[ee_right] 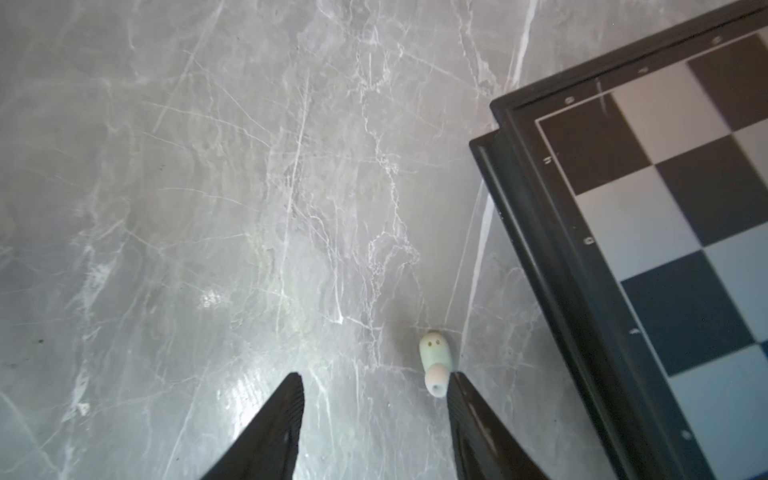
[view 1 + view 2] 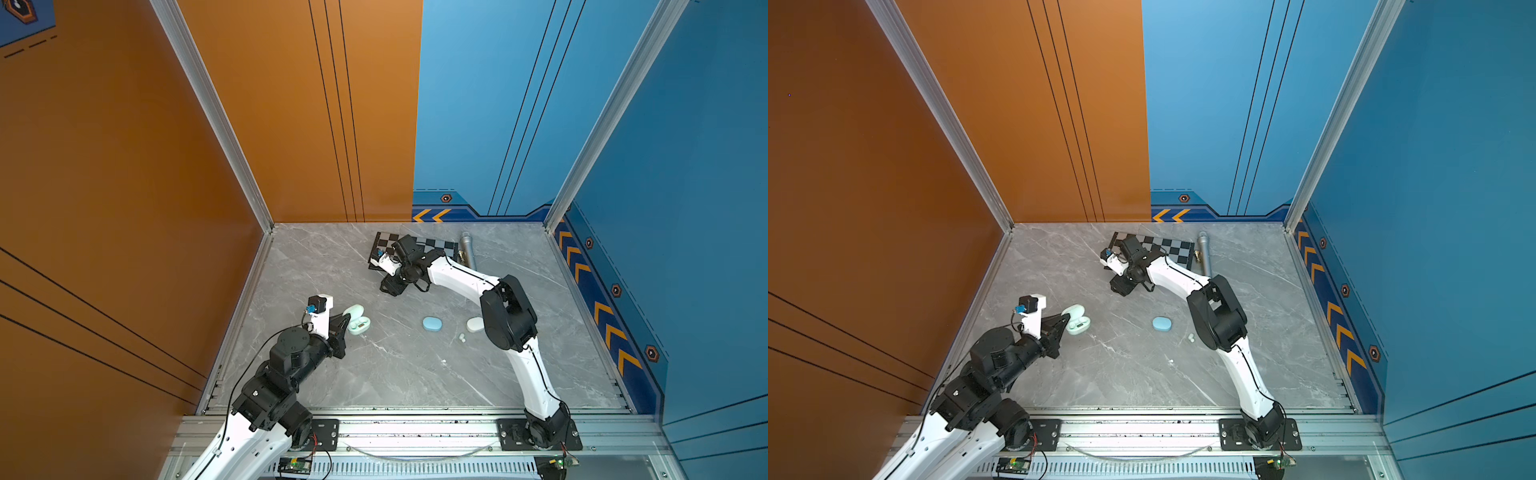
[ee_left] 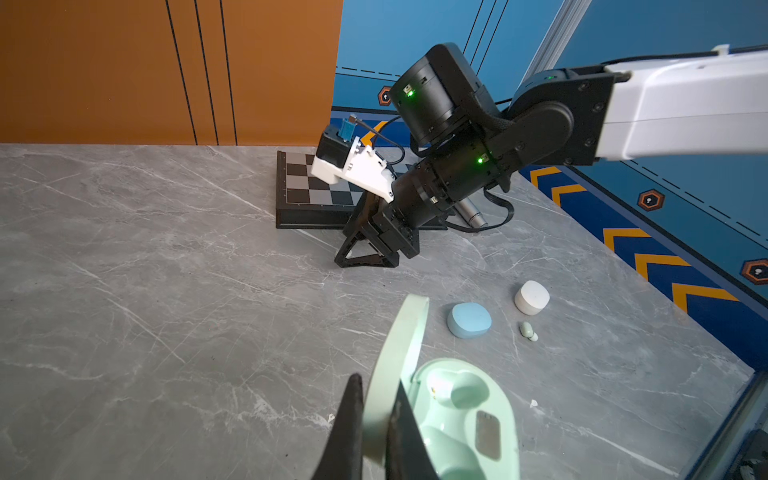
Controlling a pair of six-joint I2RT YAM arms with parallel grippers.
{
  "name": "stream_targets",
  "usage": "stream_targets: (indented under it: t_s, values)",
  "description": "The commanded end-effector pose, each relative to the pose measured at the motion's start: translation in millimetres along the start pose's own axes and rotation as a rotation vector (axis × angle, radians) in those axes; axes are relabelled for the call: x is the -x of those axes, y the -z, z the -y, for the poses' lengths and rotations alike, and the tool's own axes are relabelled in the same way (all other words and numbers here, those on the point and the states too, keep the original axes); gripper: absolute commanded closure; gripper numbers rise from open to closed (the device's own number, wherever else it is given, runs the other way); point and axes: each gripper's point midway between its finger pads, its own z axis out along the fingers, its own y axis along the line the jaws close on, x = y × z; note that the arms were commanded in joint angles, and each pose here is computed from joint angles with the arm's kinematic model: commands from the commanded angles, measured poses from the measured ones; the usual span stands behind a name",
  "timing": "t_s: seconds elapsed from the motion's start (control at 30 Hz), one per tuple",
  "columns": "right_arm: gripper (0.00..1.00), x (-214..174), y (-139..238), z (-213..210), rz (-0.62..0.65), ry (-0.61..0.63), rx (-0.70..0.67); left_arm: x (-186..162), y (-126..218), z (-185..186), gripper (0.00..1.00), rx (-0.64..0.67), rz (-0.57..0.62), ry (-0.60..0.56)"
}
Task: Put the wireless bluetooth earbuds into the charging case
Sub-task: 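Open the right gripper and move it toward the earbud by the checkerboard, then close the right gripper on the small white earbud beside the checkerboard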
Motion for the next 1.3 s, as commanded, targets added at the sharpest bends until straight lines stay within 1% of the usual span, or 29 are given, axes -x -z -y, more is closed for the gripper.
stream_targets:
  t_s: [0.0, 0.37, 0.53, 0.73, 1.0, 1.13, 1.27]
  values:
    - [0.42, -1.1, -7.0, 8.6, -0.037, 0.032, -0.057, -1.6, -2.4, -4.5, 1.0, 0.02, 0.002, 0.008]
    - [0.41, -12.8, -30.9, 14.8, -0.091, 0.038, -0.096, -1.5, -2.8, -4.2, 1.0, 0.018, 0.002, 0.005]
    - [0.44, -22.0, -35.1, 16.2, -0.12, 0.031, -0.104, -0.3, -2.5, -4.1, 1.0, 0.019, 0.004, 0.003]
    - [0.6, -28.6, -38.0, 12.2, -0.134, 0.011, -0.079, 0.8, -1.4, -3.5, 1.0, 0.016, 0.006, 0.0]
    - [0.83, -27.4, -33.0, 7.3, -0.129, 0.005, -0.067, 2.2, -0.2, -5.4, 1.0, 0.027, 0.016, 0.002]
    - [0.9, -24.9, -23.5, 4.9, -0.121, -0.005, -0.066, 1.9, -0.8, -5.9, 1.0, 0.029, 0.013, 0.003]
    - [0.93, -24.1, -0.5, -9.5, -0.107, -0.018, -0.032, 3.2, -0.3, -5.5, 1.0, 0.029, 0.014, -0.001]
